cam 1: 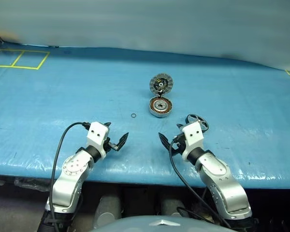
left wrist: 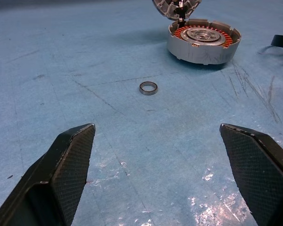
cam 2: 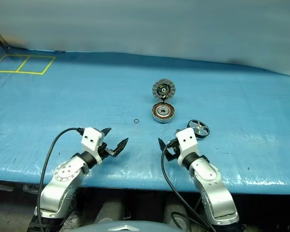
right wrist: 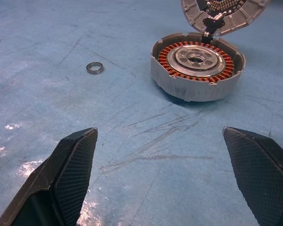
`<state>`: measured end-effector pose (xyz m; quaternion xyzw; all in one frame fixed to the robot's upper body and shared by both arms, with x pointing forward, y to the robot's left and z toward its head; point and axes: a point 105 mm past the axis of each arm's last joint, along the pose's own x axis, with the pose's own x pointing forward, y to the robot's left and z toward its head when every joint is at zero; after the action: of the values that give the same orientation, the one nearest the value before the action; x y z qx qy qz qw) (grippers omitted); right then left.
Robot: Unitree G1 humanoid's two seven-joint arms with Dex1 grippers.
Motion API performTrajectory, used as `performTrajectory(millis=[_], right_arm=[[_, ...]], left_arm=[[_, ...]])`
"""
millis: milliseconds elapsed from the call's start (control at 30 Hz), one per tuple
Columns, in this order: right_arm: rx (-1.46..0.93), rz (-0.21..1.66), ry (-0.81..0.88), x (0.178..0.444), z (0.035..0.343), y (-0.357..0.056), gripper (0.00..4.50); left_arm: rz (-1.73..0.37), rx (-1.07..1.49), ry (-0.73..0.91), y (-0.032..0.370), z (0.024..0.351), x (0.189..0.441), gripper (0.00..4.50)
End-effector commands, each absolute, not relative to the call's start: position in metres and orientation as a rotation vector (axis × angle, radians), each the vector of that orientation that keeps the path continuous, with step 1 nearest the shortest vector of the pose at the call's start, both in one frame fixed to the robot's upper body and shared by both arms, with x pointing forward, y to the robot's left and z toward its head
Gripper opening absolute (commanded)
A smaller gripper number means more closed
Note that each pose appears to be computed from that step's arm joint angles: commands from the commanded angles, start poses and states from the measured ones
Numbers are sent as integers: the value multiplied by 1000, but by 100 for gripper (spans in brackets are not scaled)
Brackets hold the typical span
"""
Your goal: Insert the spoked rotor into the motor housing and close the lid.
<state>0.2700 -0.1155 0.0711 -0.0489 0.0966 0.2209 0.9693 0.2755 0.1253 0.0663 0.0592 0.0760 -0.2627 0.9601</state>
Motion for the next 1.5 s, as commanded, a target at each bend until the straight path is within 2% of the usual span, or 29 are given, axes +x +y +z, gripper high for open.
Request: performTrajectory(millis=[33,1133,1233,1400,1500], right_arm=[[-104,451,143,272,83,-112,447],[-133,460,145,273,83,-109,447],[-134,445,146,280,89,-106,447],[-301,576,230,293,98,-90,447],[-517,732,235,307,113,-75,447]], left_arm=[[-543,132,90,120,81,275,450],[-516,103,87,121,82,278,450],[-518,103,89,121,81,278,450],[-522,104,92,119,80,278,450],[-531,106,94,117,79,277,450]])
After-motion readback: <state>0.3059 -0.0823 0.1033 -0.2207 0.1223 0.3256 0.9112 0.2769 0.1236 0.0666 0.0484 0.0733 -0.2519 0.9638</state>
